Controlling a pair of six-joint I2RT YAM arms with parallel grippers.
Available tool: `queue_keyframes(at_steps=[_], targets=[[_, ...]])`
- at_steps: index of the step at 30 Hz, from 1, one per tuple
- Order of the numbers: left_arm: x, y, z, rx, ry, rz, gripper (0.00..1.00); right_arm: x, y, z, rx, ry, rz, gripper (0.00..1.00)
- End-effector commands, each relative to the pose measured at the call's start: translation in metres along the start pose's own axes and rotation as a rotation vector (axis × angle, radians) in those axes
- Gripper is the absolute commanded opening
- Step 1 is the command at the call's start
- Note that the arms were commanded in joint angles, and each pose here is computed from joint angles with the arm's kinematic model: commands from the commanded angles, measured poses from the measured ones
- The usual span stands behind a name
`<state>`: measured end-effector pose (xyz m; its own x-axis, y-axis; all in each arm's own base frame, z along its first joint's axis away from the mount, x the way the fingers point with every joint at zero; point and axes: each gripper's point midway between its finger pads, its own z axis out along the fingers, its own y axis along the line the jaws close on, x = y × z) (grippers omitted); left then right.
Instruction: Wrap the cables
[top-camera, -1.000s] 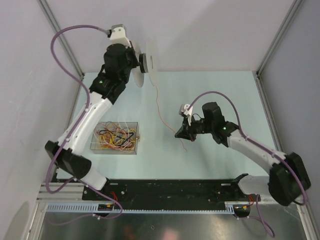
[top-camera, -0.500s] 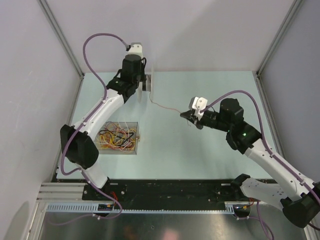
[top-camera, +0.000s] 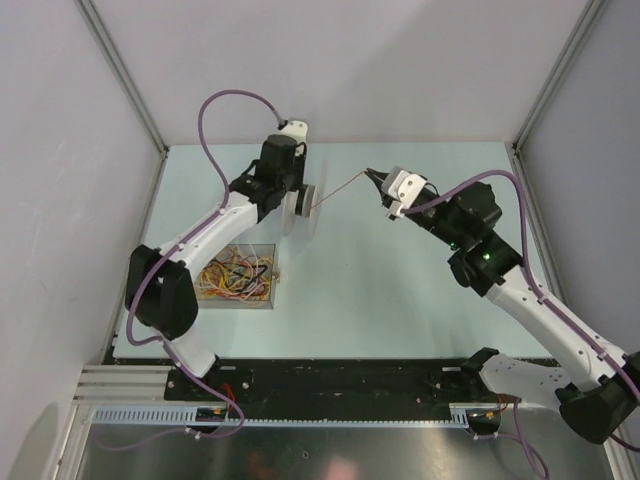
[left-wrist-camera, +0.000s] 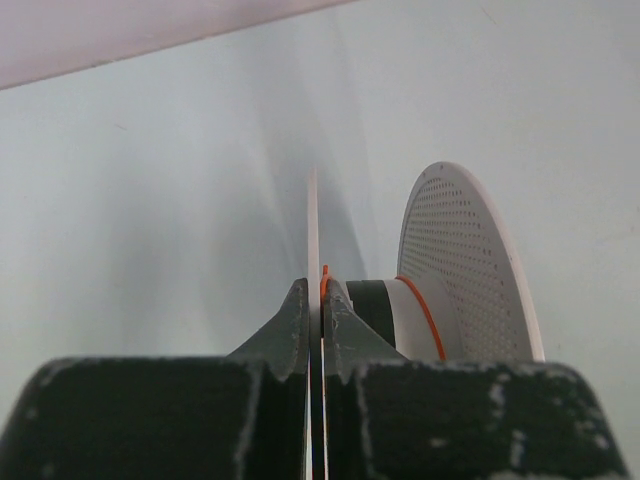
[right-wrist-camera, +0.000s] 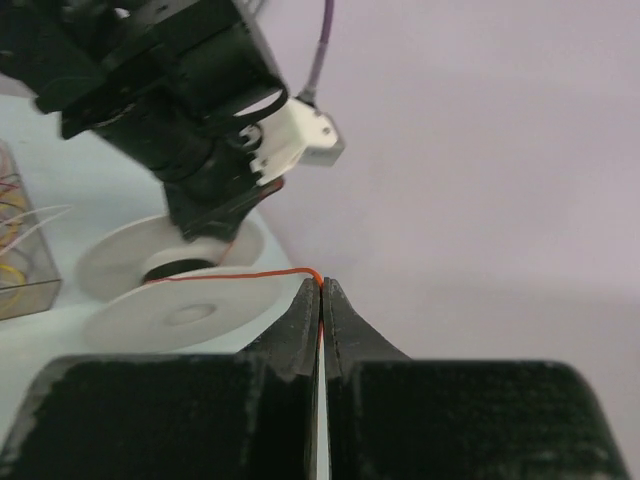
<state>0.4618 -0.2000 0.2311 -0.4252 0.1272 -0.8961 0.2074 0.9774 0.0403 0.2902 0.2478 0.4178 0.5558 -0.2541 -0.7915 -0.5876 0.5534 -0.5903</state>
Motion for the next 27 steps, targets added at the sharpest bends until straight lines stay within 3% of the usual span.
queue_keyframes(at_steps=[1,8,19,27], targets=[[-0.032,-0.011,-0.022,0.067,-0.123,0.04,0.0,-0.052,-0.057,0.007,0.195,-0.141,-0.164,0.0],[-0.027,-0.039,-0.042,0.253,-0.152,0.122,0.0,-0.042,-0.088,0.018,0.241,-0.125,-0.172,0.0],[-0.021,-0.091,-0.109,0.684,-0.261,0.313,0.0,0.026,-0.143,0.018,0.298,-0.005,-0.012,0.0],[-0.048,-0.112,-0.183,0.937,-0.366,0.272,0.0,0.098,-0.181,0.002,0.326,0.097,0.082,0.0]])
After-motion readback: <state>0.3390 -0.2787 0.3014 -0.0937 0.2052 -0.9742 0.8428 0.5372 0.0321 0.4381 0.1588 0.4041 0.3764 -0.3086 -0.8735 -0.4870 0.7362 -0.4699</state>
